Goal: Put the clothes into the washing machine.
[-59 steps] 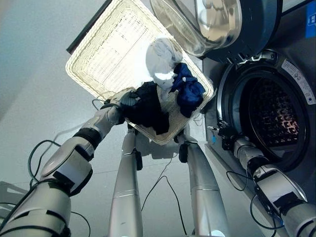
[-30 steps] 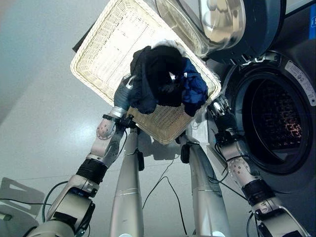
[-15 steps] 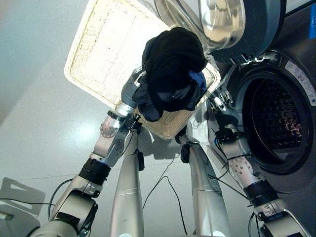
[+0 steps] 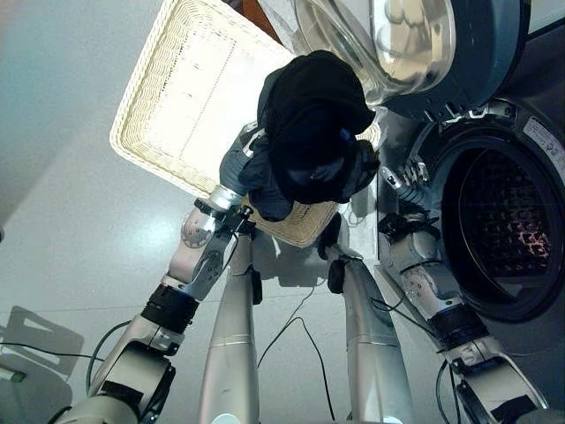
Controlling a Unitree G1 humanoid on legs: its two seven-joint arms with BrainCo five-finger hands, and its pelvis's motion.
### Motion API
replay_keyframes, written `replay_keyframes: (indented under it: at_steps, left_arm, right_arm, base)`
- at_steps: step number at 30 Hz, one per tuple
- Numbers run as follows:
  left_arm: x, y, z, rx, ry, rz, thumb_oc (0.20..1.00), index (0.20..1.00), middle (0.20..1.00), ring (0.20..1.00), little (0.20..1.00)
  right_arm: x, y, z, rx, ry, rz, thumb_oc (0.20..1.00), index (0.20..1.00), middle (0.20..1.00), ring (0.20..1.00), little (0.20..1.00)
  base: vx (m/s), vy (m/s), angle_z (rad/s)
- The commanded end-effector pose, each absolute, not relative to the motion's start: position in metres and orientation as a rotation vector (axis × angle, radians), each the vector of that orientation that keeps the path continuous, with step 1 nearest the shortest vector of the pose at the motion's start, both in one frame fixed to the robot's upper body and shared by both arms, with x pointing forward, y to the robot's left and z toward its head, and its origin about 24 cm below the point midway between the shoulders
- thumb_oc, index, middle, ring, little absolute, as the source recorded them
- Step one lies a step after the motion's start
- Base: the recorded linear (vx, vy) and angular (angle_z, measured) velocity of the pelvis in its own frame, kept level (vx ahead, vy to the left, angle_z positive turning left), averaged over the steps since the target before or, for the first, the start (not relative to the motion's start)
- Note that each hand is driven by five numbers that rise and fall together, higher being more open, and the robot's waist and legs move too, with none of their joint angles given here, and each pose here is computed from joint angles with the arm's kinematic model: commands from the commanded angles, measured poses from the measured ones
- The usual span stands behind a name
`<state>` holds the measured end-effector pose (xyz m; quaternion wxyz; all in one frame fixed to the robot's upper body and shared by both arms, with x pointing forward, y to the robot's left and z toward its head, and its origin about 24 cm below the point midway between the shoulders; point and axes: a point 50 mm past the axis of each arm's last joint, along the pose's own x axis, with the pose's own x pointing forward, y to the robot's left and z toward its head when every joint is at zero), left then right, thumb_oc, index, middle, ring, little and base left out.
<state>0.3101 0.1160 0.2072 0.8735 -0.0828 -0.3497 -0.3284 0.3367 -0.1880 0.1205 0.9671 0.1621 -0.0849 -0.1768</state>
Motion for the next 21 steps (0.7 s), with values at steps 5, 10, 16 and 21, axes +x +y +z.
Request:
replay_keyframes:
  at_steps: [5, 10, 16, 21]
  left_arm:
    - [0.292, 0.097, 0.247, -0.201, -0.917, -0.807, 0.2, 0.2, 0.2, 0.2, 0.2]
    - [0.292, 0.095, 0.249, -0.201, -0.922, -0.814, 0.2, 0.2, 0.2, 0.2, 0.2]
    - [0.288, 0.095, 0.249, -0.198, -0.935, -0.797, 0.2, 0.2, 0.2, 0.2, 0.2]
    - [0.285, 0.101, 0.246, -0.213, -0.955, -0.792, 0.2, 0.2, 0.2, 0.2, 0.2]
  right_arm:
    - [0.343, -0.203, 0.145, 0.323, -0.231, -0.483, 1.0, 1.0, 1.0, 1.0, 1.0]
    - [0.344, -0.212, 0.144, 0.386, -0.221, -0.56, 1.0, 1.0, 1.0, 1.0, 1.0]
    - [0.334, -0.19, 0.173, 0.428, -0.467, -0.338, 1.0, 1.0, 1.0, 1.0, 1.0]
    - [0.319, -0.162, 0.185, 0.449, -0.573, -0.053, 1.0, 1.0, 1.0, 1.0, 1.0]
  base:
    - [0.0, 0.0, 0.0]
    - [0.0, 0.0, 0.0]
    - [0.0, 0.0, 0.0]
    - [0.0, 0.0, 0.0]
